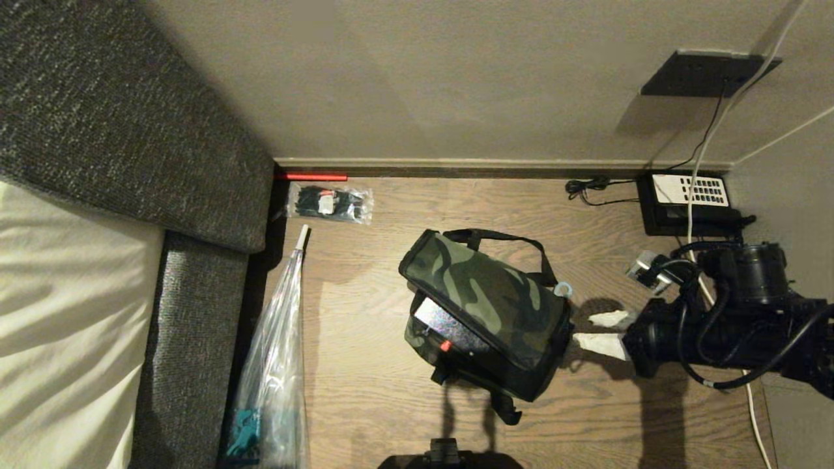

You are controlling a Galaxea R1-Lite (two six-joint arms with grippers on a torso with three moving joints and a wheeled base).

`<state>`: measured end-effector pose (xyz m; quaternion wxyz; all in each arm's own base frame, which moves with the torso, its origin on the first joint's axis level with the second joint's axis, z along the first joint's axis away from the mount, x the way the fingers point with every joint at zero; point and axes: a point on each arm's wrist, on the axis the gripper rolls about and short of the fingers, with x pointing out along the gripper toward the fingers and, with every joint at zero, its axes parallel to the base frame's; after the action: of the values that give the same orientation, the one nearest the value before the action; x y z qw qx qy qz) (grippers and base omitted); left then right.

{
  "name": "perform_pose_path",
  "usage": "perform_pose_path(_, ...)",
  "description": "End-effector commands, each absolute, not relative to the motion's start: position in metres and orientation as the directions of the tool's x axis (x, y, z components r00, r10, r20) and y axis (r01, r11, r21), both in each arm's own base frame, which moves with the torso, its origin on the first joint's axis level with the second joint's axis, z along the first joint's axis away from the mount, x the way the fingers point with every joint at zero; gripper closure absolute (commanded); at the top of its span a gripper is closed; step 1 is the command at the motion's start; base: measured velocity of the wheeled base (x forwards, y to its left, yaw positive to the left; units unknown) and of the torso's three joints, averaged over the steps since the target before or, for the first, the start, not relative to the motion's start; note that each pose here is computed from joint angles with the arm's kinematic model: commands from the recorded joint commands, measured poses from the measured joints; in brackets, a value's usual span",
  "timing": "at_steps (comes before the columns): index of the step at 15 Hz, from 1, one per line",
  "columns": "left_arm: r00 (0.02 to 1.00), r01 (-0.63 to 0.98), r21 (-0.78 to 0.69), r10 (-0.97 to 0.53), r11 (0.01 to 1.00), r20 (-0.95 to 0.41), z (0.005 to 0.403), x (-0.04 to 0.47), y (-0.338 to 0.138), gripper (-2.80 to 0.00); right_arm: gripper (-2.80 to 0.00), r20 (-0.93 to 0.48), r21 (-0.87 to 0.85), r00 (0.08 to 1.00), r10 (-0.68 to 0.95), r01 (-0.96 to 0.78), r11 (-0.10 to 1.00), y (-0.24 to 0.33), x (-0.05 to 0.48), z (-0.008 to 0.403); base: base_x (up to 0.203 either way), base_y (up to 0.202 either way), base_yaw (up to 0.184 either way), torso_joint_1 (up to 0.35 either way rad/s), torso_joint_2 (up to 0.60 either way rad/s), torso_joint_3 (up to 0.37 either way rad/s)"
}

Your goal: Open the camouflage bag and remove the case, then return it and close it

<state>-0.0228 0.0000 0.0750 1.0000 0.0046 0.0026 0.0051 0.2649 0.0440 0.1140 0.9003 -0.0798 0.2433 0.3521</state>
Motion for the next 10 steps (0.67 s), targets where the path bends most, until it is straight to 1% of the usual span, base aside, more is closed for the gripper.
perform_pose_path(1,1.0,-0.011,0.009,0.011,1.0,-0.005,0.074,-0.023,0.0,0.0,0.0,-0.522,0.09,0.694,0.496,-0.534,0.841,0.036,0.244,0.133,0.0,0.0,0.0,0.0,0.0,0.0)
perform_pose_path(3,1.0,-0.011,0.009,0.011,1.0,-0.006,0.074,-0.023,0.0,0.0,0.0,-0.593,0.103,0.717,0.367,-0.384,0.917,0.03,0.221,0.143,0.0,0.0,0.0,0.0,0.0,0.0)
perform_pose_path(5,1.0,-0.011,0.009,0.011,1.0,-0.006,0.074,-0.023,0.0,0.0,0.0,-0.651,0.094,0.718,0.246,-0.246,0.965,0.024,0.195,0.152,0.0,0.0,0.0,0.0,0.0,0.0)
perform_pose_path(7,1.0,-0.011,0.008,0.011,1.0,-0.005,0.075,-0.023,0.0,0.0,0.0,-0.635,0.124,0.742,0.215,-0.176,0.976,0.02,0.16,0.167,0.0,0.0,0.0,0.0,0.0,0.0)
perform_pose_path(10,1.0,-0.011,0.009,0.011,1.0,-0.005,0.075,-0.023,0.0,0.0,0.0,-0.521,0.121,0.828,0.207,-0.169,0.978,0.011,0.086,0.177,0.0,0.0,0.0,0.0,0.0,0.0)
